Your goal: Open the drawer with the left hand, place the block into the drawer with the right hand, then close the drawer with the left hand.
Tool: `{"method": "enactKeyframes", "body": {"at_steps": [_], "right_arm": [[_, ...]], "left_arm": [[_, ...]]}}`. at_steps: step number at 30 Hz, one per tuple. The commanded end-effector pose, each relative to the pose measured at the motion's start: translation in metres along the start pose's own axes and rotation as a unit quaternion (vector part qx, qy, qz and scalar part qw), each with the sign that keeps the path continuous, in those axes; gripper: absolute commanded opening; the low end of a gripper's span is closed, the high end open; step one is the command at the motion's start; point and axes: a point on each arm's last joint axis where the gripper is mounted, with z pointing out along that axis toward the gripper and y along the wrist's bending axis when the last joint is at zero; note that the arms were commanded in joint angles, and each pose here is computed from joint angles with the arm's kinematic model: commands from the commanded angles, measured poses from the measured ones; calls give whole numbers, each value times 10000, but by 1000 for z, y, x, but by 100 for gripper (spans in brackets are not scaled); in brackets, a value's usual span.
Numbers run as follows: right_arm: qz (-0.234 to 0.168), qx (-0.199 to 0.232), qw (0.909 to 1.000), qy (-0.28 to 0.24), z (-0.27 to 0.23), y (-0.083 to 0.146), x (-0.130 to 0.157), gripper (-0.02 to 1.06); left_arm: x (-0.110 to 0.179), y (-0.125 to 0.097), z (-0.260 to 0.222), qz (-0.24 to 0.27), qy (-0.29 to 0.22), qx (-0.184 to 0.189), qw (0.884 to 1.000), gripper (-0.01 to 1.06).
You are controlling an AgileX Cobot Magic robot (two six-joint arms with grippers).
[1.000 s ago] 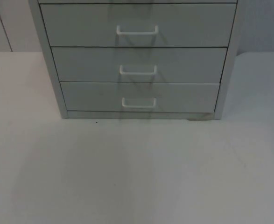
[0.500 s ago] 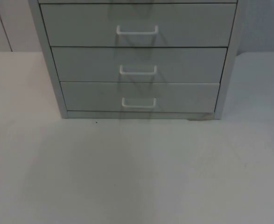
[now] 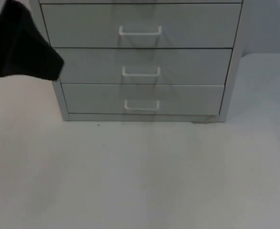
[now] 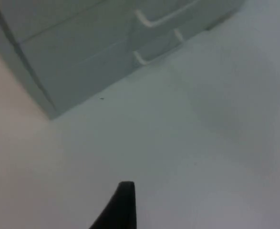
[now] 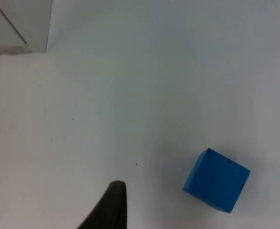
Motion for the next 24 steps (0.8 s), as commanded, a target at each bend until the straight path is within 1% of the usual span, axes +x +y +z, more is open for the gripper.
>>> {"method": "enactKeyframes", "body": {"at_steps": [1, 3, 5, 6, 7, 9, 11, 12, 14, 15, 17, 18, 19, 21, 22, 23, 24], "right_arm": [[-7, -8, 10000, -18, -1, 1, -1, 105], [-7, -8, 10000, -18, -1, 1, -1, 105], [-7, -8, 10000, -18, -1, 1, -1, 105], [-7, -8, 10000, -18, -1, 1, -1, 105], [-7, -8, 10000, -18, -1, 1, -1, 105], [-7, -8, 10000, -18, -1, 1, -1, 105], [-29, 14, 10000, -29, -1, 0, -2, 105], [-29, 14, 10000, -29, -1, 0, -2, 105], [-29, 15, 10000, -50, -1, 0, -2, 105], [-29, 16, 10000, -73, -1, 0, -2, 105], [-29, 16, 10000, -83, -1, 0, -3, 105], [-29, 16, 10000, -83, -1, 0, -3, 105], [-29, 17, 9999, -95, -1, 0, -3, 105], [-29, 17, 9999, -95, -1, 0, -3, 105], [-29, 17, 9999, -95, -1, 0, -3, 105], [-29, 17, 9999, -95, -1, 0, -3, 105], [-29, 17, 9999, -95, -1, 0, -3, 105]], "left_arm": [[-7, -12, 14, 342, 185, 189, 9991, 94], [-11, -27, 34, 824, 494, 338, 9948, 85], [-14, -38, 52, 1170, 698, 411, 9898, 80], [-13, -46, 62, 1431, 810, 443, 9854, 77], [-13, -46, 62, 1431, 810, 443, 9854, 77], [-10, -55, 79, 1911, 975, 415, 9758, 71], [-8, -68, 95, 2469, 1047, 477, 9622, 67], [-8, -68, 95, 2469, 1047, 477, 9622, 67], [-4, -78, 111, 2978, 1121, 528, 9466, 66], [-1, -82, 119, 3265, 1178, 545, 9362, 66], [2, -89, 132, 3673, 1262, 483, 9202, 66], [2, -89, 132, 3673, 1262, 483, 9202, 66], [2, -92, 138, 3874, 1300, 457, 9116, 66], [2, -96, 150, 4176, 1321, 384, 8982, 66], [2, -95, 158, 4335, 1365, 308, 8902, 66], [1, -94, 164, 4397, 1370, 232, 8873, 66], [1, -94, 164, 4397, 1370, 232, 8873, 66]]}}
